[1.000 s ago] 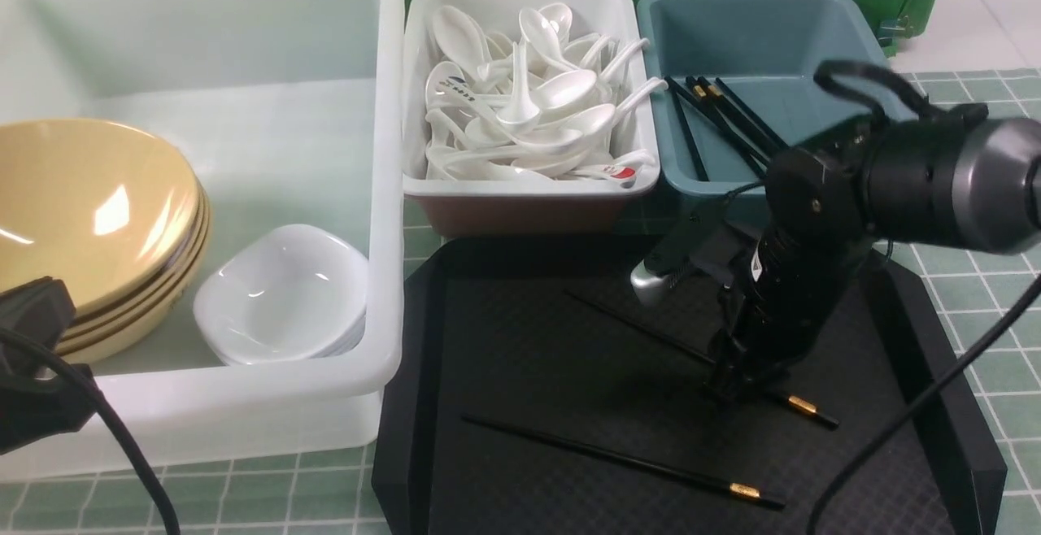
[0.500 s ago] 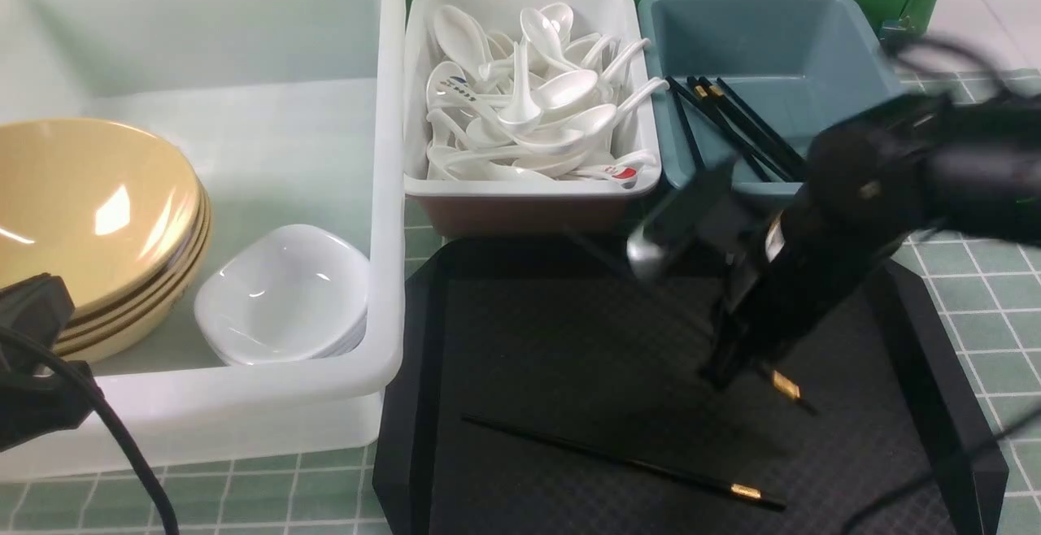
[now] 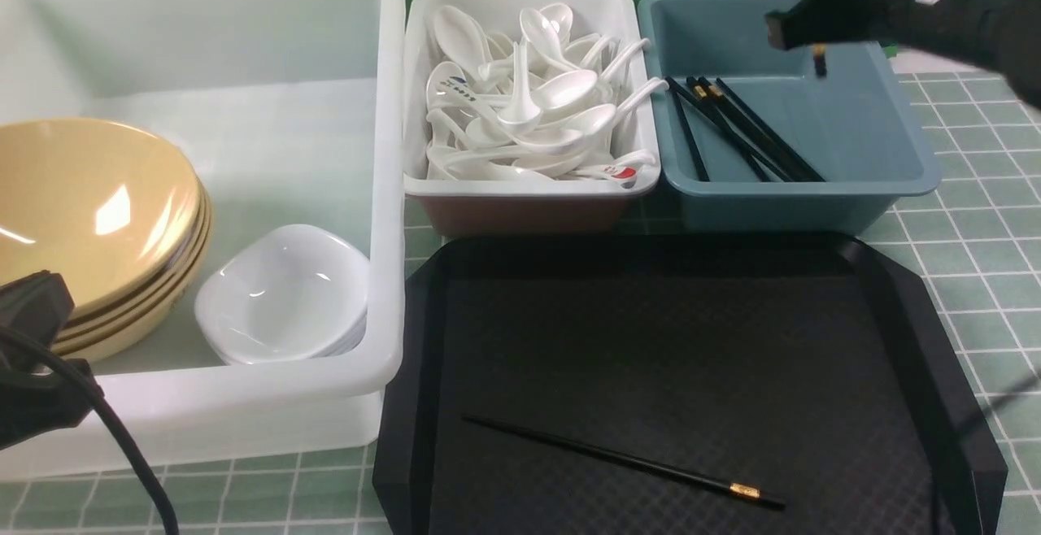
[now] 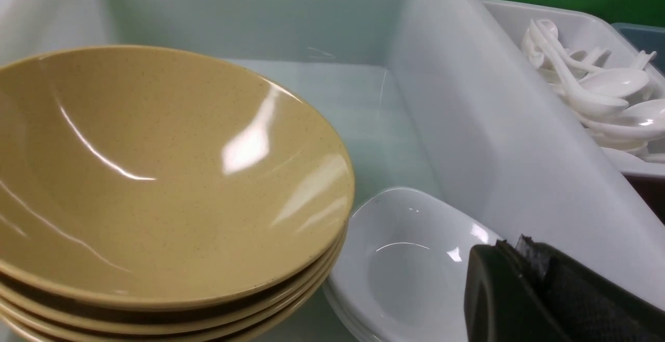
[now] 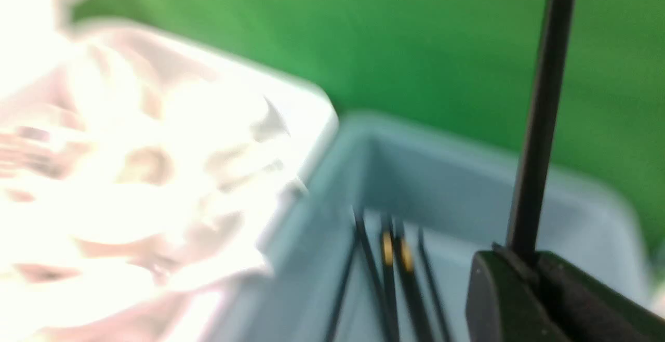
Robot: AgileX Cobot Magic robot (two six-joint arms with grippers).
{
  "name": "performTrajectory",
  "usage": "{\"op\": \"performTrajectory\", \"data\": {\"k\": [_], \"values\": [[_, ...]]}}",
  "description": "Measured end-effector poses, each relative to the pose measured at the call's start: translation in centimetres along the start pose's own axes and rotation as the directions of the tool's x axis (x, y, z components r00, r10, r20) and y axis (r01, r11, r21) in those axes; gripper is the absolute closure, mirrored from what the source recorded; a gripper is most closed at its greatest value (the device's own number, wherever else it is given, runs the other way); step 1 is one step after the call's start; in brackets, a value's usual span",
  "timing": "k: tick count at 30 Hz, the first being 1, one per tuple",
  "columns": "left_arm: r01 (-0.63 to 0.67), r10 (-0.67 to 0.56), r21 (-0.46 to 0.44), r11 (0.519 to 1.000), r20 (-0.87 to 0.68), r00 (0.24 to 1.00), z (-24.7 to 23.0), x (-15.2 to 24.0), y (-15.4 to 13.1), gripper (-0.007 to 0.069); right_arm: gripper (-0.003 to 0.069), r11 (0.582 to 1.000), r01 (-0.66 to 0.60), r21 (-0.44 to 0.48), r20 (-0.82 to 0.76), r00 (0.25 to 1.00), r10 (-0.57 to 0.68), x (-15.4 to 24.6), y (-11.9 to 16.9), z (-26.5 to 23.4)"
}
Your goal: On blue table put chopsticks spoon bowls plates into blue grey white boxes.
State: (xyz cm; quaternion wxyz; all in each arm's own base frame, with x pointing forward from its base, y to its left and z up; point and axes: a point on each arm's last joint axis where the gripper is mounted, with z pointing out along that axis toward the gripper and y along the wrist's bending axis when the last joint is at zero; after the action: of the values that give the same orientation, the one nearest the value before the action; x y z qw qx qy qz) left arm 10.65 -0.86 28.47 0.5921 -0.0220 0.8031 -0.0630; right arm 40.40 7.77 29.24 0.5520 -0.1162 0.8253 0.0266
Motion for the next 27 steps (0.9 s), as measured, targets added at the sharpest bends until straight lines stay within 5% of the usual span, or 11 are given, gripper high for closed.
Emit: {"op": "performTrajectory", "data": {"k": [7,16,20,27], "values": [[-0.008,0.008,-0.003,1.000,0.000,1.000,0.0,0.0,0.0,0.0623,0.0550,0.997,-0.067,0.031,-0.269,0.960,0.073,3.3,-1.2,6.5],[-0.018,0.018,-0.007,1.000,-0.007,1.000,0.0,0.1,0.1,0.0623,0.0298,0.999,-0.035,0.024,-0.504,0.862,0.043,2.6,-1.4,6.4],[-0.019,0.018,-0.007,1.000,-0.009,1.000,0.0,0.1,0.1,0.0623,0.0253,0.998,0.043,-0.042,-0.549,0.834,-0.059,0.0,-0.9,3.2],[-0.019,0.018,-0.007,1.000,-0.011,1.000,0.0,0.1,0.1,0.0623,0.0300,0.930,0.156,-0.333,-0.517,0.794,-0.318,-1.6,6.9,-5.5]]}}
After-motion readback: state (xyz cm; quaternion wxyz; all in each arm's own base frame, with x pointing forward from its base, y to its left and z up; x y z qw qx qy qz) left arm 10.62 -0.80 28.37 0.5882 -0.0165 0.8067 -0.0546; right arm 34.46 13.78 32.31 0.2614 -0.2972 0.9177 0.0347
